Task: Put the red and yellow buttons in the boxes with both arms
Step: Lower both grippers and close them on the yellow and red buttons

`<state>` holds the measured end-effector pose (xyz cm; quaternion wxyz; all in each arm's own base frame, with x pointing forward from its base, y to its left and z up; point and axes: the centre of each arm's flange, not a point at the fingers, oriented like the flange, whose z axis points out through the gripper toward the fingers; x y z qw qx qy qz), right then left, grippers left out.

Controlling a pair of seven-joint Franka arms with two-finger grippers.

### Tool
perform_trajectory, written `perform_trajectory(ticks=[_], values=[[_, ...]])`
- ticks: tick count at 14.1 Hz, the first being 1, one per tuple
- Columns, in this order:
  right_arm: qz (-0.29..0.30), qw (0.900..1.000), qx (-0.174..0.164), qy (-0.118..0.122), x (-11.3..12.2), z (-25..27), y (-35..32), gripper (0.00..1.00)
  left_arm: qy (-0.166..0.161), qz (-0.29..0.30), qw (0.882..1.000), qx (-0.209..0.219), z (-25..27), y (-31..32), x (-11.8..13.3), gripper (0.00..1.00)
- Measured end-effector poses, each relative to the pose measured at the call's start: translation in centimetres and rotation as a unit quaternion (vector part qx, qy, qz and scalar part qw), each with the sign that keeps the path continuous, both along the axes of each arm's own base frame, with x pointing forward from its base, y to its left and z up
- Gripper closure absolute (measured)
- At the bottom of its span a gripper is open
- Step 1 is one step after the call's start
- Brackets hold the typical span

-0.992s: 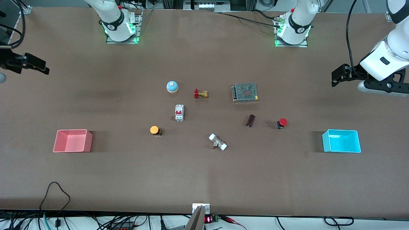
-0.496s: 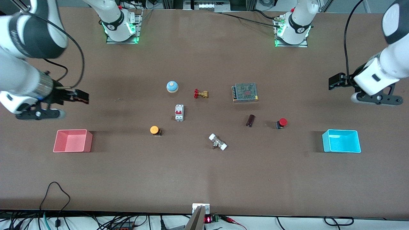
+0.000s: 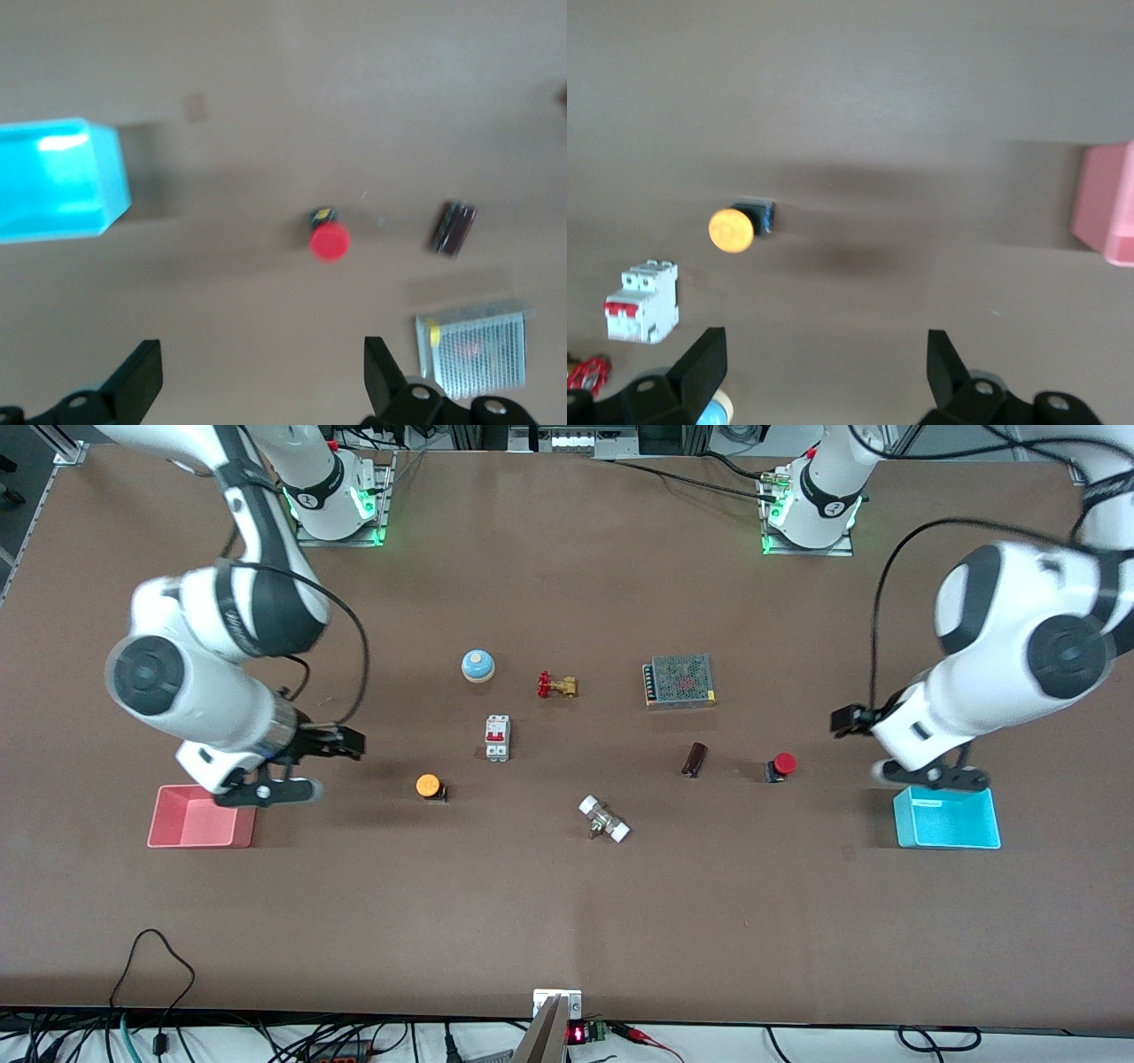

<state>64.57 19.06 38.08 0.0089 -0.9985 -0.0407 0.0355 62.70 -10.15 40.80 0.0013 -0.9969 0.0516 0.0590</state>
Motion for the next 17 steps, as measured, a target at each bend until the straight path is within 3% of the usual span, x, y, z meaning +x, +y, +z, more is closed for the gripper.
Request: perform_trajectory(ticks=[2, 5, 8, 11, 17], values=[[0.009, 1.000, -0.005, 0.002, 0.2, -3.3, 2.4, 0.00, -0.014, -0.007, 1.000, -0.003, -3.2, -2.0, 1.1, 0.00], [0.019, 1.000, -0.011, 0.007, 0.2, -6.7, 4.8, 0.00, -0.006, -0.008, 1.000, -0.002, -8.2, -2.2, 1.5, 0.00], [-0.004, 1.000, -0.012, -0.008, -0.1, -8.4, 8.1, 0.00, -0.003, -0.001, 1.000, -0.001, -12.2, -1.9, 0.4, 0.00], [-0.014, 1.000, -0.013, -0.020, -0.4, -11.6, 10.5, 0.00, -0.022, 0.014, 1.000, -0.003, -15.6, -2.2, -1.4, 0.00], [-0.033, 0.999, -0.024, -0.015, 0.2, -15.9, 9.6, 0.00, -0.046, 0.020, 0.999, -0.008, -18.8, -2.3, -3.6, 0.00]])
